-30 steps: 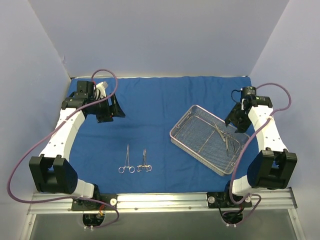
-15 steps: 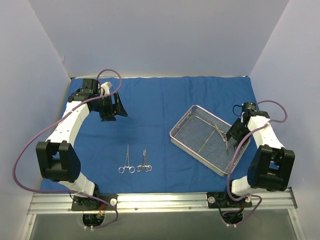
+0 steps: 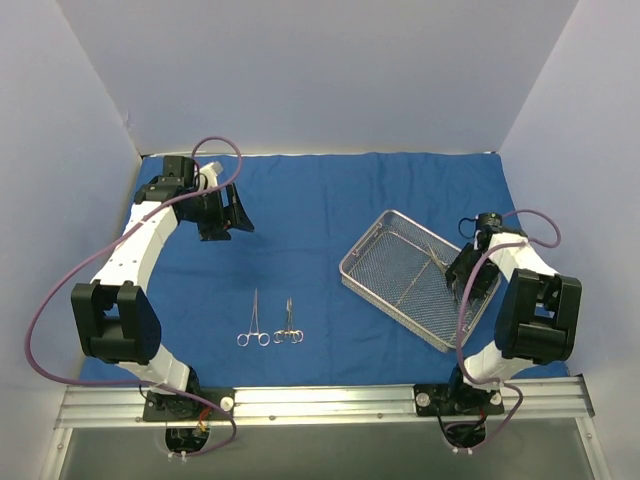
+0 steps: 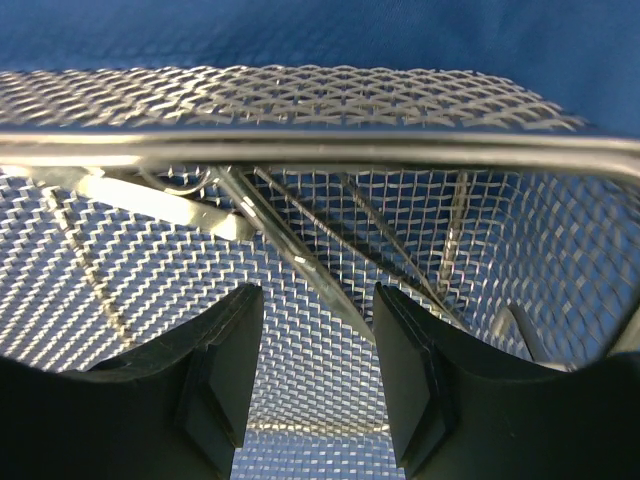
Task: Open and lay out the surgical kit
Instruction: Pick up the medical item from the container.
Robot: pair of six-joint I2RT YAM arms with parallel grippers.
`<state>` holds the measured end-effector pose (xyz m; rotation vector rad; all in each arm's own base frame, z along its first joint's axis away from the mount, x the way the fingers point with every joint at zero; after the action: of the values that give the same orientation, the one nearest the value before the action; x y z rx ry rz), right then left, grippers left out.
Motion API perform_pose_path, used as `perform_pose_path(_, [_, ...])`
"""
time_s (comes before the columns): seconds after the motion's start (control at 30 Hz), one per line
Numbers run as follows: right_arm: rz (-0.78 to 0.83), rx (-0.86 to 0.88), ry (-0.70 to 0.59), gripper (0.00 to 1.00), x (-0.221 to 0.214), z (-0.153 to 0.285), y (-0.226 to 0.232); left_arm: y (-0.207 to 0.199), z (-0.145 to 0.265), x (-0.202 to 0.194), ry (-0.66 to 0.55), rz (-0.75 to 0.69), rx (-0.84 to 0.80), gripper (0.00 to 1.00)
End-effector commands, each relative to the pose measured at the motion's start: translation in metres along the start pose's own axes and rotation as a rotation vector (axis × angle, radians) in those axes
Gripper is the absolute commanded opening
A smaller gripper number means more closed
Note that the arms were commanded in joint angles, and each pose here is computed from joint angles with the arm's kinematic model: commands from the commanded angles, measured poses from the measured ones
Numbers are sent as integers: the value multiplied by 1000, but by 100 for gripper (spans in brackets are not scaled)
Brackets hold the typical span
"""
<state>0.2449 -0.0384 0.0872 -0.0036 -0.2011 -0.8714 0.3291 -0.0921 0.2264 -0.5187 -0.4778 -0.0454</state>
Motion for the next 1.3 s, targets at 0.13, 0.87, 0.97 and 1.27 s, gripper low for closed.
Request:
perform_pose_path(0.13, [28,-90,49,46,-19,-29,-4,-3,9,16,-44,-36,-15,81])
perform_pose_path(0.87, [171,-76,36,0,-25,51,28,-1,6,23,-41,-32,-11,81])
perform_pose_path(0.97, [211,4,79,0,-24,73,40,-2,5,23,-39,-29,-16,81])
perform_pose_path(1.27, [394,372,220,0,-45,102,92,-16,-2,28,-50,-32,-185,81])
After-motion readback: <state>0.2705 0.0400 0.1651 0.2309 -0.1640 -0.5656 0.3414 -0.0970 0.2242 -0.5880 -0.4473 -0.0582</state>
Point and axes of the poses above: each gripper's point midway between its finger pads, its own z axis back along the fingers, its own y axis along the line the jaws close on, x = y × z, the point moved 6 cm from there along z, back along the fingers, and after that the axes turned 9 degrees about -z, right-handed, at the moved point
